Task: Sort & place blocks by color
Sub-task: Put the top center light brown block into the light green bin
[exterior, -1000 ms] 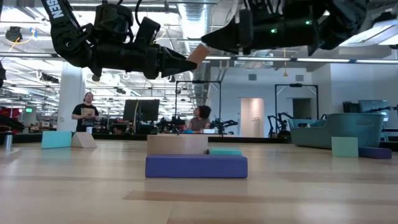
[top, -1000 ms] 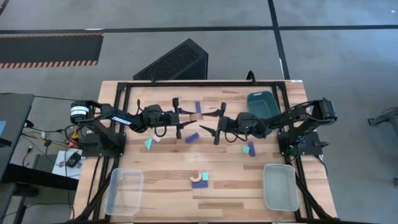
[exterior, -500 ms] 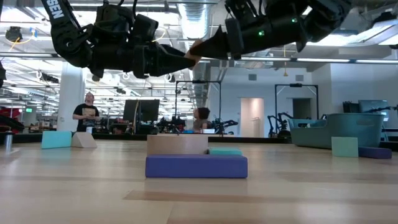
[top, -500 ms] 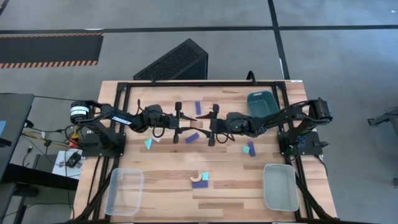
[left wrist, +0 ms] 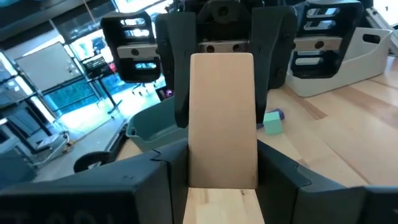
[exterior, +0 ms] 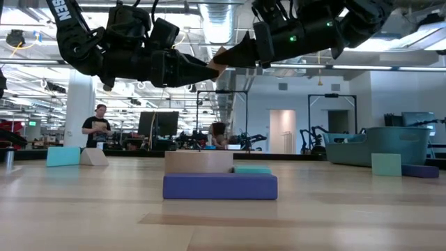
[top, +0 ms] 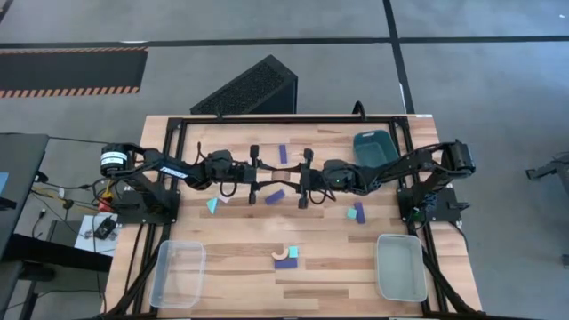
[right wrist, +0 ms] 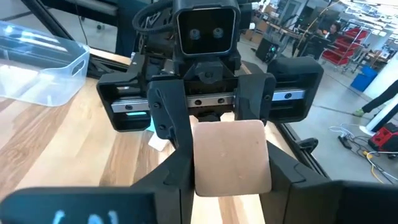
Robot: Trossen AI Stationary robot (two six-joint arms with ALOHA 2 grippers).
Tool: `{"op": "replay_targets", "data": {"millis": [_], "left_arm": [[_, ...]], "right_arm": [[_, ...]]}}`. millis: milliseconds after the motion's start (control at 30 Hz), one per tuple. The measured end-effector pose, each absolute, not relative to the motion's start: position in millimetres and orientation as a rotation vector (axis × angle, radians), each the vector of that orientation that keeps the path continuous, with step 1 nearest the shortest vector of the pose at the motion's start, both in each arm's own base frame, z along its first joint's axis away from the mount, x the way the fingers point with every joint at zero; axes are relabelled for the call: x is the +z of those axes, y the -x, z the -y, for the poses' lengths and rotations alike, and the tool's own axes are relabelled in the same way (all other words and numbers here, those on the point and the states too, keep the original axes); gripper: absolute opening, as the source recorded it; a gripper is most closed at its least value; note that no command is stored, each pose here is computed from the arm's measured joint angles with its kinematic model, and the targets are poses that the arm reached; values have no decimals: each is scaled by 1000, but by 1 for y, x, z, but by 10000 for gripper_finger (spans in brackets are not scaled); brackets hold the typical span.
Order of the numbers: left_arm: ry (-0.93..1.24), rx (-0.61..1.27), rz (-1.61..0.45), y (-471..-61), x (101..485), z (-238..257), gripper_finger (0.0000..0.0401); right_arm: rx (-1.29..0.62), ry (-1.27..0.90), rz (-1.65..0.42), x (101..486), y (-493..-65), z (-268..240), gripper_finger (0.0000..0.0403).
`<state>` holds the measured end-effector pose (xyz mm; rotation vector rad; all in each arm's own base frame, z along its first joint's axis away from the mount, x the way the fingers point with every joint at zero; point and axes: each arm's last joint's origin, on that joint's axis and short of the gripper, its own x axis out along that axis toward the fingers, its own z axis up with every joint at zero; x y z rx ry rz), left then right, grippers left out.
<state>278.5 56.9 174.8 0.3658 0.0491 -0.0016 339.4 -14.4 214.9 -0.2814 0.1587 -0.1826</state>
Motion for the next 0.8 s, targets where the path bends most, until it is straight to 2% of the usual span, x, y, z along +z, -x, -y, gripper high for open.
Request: {"op": "replay_targets", "data": {"millis": [167, 333, 500, 633, 800], "left_arm": [[-312, 132, -55, -279, 178, -61, 144], [-303, 327, -154, -275, 170, -68, 203], [-284, 520, -268, -267, 172, -75, 251], [-216, 536, -280, -258, 180, -82, 264], [-160, 501, -272, -252, 184, -91, 265]], "right_arm": [[-207, 256, -155, 223, -333, 19, 134], [-282, 185, -136, 236, -310, 33, 128], [-527, 100, -216, 238, -279, 44, 128], [-767, 49, -297, 245, -256, 46, 128], [-868, -71, -348, 250, -230, 44, 128]]}}
